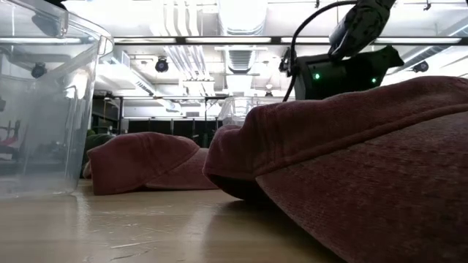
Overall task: Pick & Place hat
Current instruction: Put the dark red cap into the top transparent bin
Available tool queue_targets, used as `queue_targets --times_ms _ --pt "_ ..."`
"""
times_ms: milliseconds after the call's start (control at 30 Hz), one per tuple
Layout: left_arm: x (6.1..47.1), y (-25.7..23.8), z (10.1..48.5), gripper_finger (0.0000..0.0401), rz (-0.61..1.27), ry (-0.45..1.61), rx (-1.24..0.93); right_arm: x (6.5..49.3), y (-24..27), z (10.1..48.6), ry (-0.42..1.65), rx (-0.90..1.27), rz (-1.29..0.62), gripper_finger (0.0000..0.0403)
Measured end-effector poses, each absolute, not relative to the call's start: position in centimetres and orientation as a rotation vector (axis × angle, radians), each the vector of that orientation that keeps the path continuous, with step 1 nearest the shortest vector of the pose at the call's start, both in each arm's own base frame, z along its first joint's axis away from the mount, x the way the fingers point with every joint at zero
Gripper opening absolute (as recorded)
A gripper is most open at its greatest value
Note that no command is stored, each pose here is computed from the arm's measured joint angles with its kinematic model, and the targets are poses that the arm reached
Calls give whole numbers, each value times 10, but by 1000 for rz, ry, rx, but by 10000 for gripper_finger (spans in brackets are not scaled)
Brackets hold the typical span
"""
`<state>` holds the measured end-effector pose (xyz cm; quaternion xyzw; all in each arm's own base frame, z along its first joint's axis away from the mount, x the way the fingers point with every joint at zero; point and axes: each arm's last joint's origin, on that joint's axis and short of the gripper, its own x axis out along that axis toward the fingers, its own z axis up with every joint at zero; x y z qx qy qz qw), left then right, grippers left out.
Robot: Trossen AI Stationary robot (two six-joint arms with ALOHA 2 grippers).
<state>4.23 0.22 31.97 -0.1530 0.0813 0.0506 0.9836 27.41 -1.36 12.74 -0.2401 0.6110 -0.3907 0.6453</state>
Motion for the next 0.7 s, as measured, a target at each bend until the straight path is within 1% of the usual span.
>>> queue_targets --times_ms 300,567,633,700 --pt "42 2 320 0 102 163 -307 264 -22 118 1451 -544 -903 219" --pt "42 2 320 0 102 163 -307 262 -29 117 1459 -530 -926 218" --pt "42 2 320 0 102 163 -307 260 -32 116 1470 -524 -936 211" --pt "42 2 320 0 102 163 -309 259 -36 116 1479 -516 -947 196"
